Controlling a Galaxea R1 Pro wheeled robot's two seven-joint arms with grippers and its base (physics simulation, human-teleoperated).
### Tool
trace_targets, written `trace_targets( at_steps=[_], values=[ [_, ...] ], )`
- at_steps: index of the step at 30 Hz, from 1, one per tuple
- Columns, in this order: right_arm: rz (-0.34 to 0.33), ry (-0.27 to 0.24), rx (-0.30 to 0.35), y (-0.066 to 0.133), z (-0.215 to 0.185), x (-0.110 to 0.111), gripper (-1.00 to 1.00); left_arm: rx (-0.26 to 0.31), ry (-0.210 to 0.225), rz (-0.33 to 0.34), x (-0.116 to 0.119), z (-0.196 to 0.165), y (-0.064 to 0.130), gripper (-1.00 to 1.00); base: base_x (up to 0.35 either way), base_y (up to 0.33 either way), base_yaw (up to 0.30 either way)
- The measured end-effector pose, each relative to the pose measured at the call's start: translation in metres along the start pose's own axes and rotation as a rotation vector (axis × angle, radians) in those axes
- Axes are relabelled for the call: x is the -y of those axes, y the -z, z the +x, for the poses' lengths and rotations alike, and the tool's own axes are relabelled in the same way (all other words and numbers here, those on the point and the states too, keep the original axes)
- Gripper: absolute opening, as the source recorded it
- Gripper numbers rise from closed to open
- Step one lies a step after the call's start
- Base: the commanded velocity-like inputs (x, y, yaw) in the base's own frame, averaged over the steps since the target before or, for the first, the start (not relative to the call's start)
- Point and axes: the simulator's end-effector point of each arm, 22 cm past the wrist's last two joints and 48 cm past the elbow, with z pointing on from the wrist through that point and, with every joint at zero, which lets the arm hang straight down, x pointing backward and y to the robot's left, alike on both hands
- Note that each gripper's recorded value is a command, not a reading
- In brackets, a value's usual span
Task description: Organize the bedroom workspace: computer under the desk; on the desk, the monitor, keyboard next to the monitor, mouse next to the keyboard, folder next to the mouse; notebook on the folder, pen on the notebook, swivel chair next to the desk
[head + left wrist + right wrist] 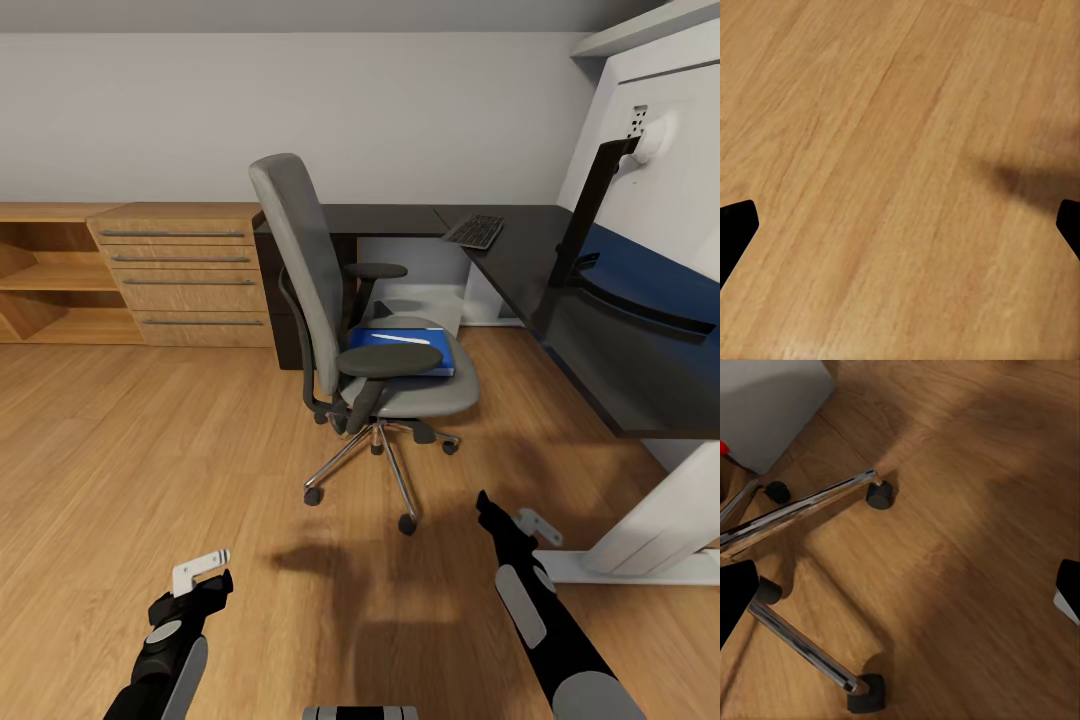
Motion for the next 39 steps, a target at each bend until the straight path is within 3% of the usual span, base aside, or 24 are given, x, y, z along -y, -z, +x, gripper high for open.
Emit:
trace_targets(
  at_steps=[6,13,16,33,34,39],
  values=[
    [0.014,-0.026,0.011,-0.001,-0.007,0.006,1.00,0.001,0.001,-0.001,0.000,0.000,0.000,1.00,0.001,0.000,0.000],
    [0.018,-0.158,0.050,-0.003,-0.035,0.005,1.00,0.003,0.001,-0.001,-0.001,0.000,0.000,1.00,0.150,0.000,0.000],
    [0.011,-0.186,0.043,-0.003,-0.036,0.002,1.00,0.006,-0.002,-0.004,-0.004,-0.001,-0.001,1.00,0.157,0.000,0.000],
    [-0.086,-0.206,0.095,-0.002,-0.058,-0.022,1.00,-0.028,-0.018,-0.016,-0.009,0.015,-0.006,1.00,0.127,0.000,0.000],
    [-0.108,-0.209,0.132,0.000,-0.067,-0.026,1.00,-0.030,-0.018,-0.016,-0.009,0.016,-0.006,1.00,0.031,0.000,0.000],
    [-0.141,-0.212,0.186,0.003,-0.080,-0.031,1.00,-0.031,-0.019,-0.017,-0.009,0.017,-0.006,1.00,0.017,0.000,0.000]
  ],
)
